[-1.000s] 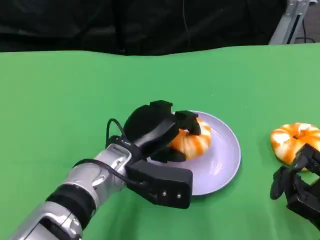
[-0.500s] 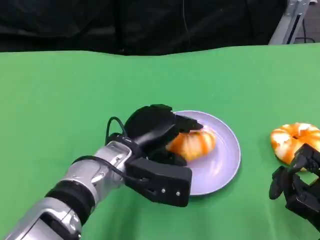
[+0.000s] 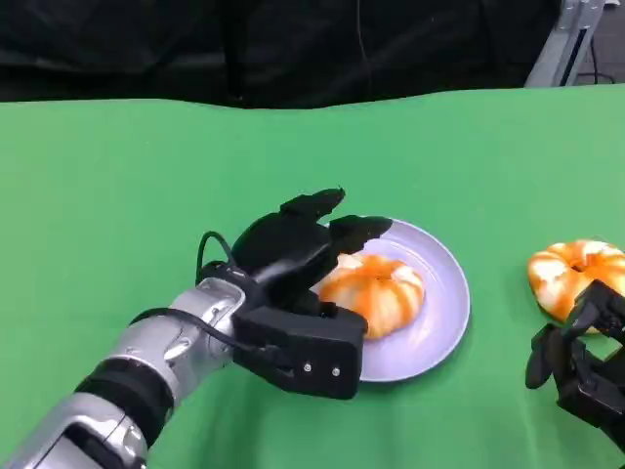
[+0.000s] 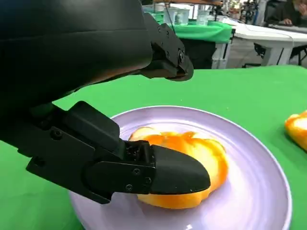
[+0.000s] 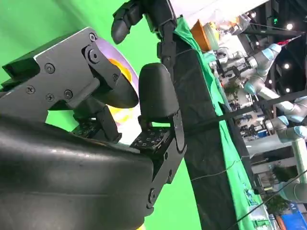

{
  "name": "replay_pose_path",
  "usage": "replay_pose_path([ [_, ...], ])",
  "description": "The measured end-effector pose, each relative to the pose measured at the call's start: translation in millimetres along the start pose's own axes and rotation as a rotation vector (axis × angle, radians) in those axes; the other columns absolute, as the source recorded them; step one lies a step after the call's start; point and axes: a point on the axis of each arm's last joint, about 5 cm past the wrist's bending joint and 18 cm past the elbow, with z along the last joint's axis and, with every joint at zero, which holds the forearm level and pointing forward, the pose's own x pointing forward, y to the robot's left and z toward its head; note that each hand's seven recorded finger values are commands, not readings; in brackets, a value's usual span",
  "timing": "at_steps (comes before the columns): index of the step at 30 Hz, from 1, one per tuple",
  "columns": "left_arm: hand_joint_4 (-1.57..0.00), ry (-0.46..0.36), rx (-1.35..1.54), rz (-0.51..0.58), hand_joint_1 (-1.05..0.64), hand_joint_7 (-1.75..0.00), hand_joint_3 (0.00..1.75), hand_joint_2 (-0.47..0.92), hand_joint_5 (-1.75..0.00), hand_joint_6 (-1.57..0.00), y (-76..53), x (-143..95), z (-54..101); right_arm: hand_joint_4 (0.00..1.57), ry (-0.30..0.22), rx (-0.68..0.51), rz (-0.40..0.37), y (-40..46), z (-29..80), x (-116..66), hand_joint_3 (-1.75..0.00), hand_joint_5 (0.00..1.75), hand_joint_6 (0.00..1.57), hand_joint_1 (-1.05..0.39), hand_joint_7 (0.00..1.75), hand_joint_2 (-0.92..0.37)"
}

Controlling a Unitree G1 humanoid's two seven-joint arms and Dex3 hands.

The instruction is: Grasp the bread from the table and place it into the plate.

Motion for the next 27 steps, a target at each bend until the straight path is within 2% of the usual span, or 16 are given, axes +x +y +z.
replay_pose_path([
  [7, -0.16, -0.046, -0.231, 0.074, -1.03, -0.01, 0.35, 0.92, -0.05, -0.32, 10.9, -16, -10.7, 0.91, 0.0, 0.0, 0.001, 0.2, -0.1, 0.2, -1.35, 1.75, 0.78, -0.03, 1.63, -0.47],
  [10, -0.34, -0.05, -0.358, 0.116, -0.83, -0.03, 0.31, 0.92, -0.11, -0.41, 17.7, -30, -17.9, 0.91, -0.002, 0.0, 0.002, 0.6, -0.2, 0.5, -1.35, 1.75, 0.78, -0.03, 1.63, -0.47],
  [11, -0.43, -0.054, -0.404, 0.134, -0.71, -0.04, 0.31, 0.92, -0.11, -0.46, 19.4, -35, -20.2, 0.91, -0.003, 0.0, 0.002, 0.7, -0.2, 0.6, -1.35, 1.75, 0.78, -0.03, 1.63, -0.47],
  [13, -0.48, -0.065, -0.498, 0.183, -0.64, -0.03, 0.32, 0.92, -0.11, -0.49, 21.7, -46, -24.4, 0.91, -0.002, 0.001, 0.0, 1.5, -0.6, 0.8, -1.36, 1.75, 0.78, -0.03, 1.64, -0.47],
  [14, -0.58, -0.066, -0.53, 0.199, -0.55, -0.06, 0.32, 0.92, -0.14, -0.56, 22.0, -51, -26.2, 0.91, -0.003, 0.002, -0.001, 1.7, -0.6, 0.8, -1.36, 1.75, 0.78, -0.03, 1.64, -0.47],
  [16, -0.67, -0.067, -0.628, 0.221, -0.47, -0.07, 0.33, 0.92, -0.17, -0.63, 21.9, -62, -31.1, 0.91, -0.005, 0.003, 0.001, 2.6, -0.5, 1.3, -1.36, 1.75, 0.78, -0.03, 1.64, -0.47],
  [17, -0.77, -0.075, -0.683, 0.235, -0.38, -0.09, 0.38, 0.92, -0.21, -0.69, 22.0, -67, -33.3, 0.91, -0.006, 0.003, 0.001, 2.7, -0.5, 1.3, -1.36, 1.75, 0.77, -0.03, 1.64, -0.47],
  [21, -0.94, -0.09, -0.963, 0.3, -0.25, -0.13, 0.43, 0.92, -0.3, -0.83, 19.4, -93, -43.6, 0.91, -0.007, 0.004, 0.0, 2.7, -0.5, 1.1, -1.35, 1.75, 0.77, -0.03, 1.64, -0.48],
  [23, -0.83, -0.077, -1.121, 0.33, -0.21, -0.08, 0.43, 0.92, -0.67, -0.96, 15.5, -105, -47.8, 0.91, -0.007, 0.005, 0.0, 2.7, -0.4, 1.1, -1.35, 1.75, 0.77, -0.03, 1.64, -0.48],
  [24, -0.77, -0.062, -1.205, 0.353, -0.18, -0.1, 0.48, 0.91, -0.98, -1.06, 12.2, -111, -49.0, 0.91, -0.008, 0.005, 0.0, 2.7, -0.3, 1.0, -1.35, 1.75, 0.77, -0.03, 1.64, -0.48],
  [25, -0.73, -0.046, -1.277, 0.374, -0.16, -0.14, 0.54, 0.9, -1.16, -1.11, 8.8, -117, -49.5, 0.91, -0.008, 0.005, 0.001, 2.7, -0.2, 1.1, -1.35, 1.75, 0.77, -0.03, 1.64, -0.48],
  [26, -0.75, -0.037, -1.35, 0.401, -0.13, -0.32, 0.69, 0.85, -1.32, -1.15, 5.4, -123, -49.7, 0.91, -0.009, 0.005, 0.001, 2.7, -0.1, 1.1, -1.34, 1.75, 0.77, -0.03, 1.64, -0.48],
  [27, -0.77, -0.032, -1.42, 0.429, -0.12, -0.83, 0.94, 0.73, -1.49, -1.01, 1.5, -128, -50.0, 0.91, -0.009, 0.005, 0.0, 2.5, 0.0, 1.0, -1.33, 1.75, 0.78, -0.03, 1.64, -0.48],
])
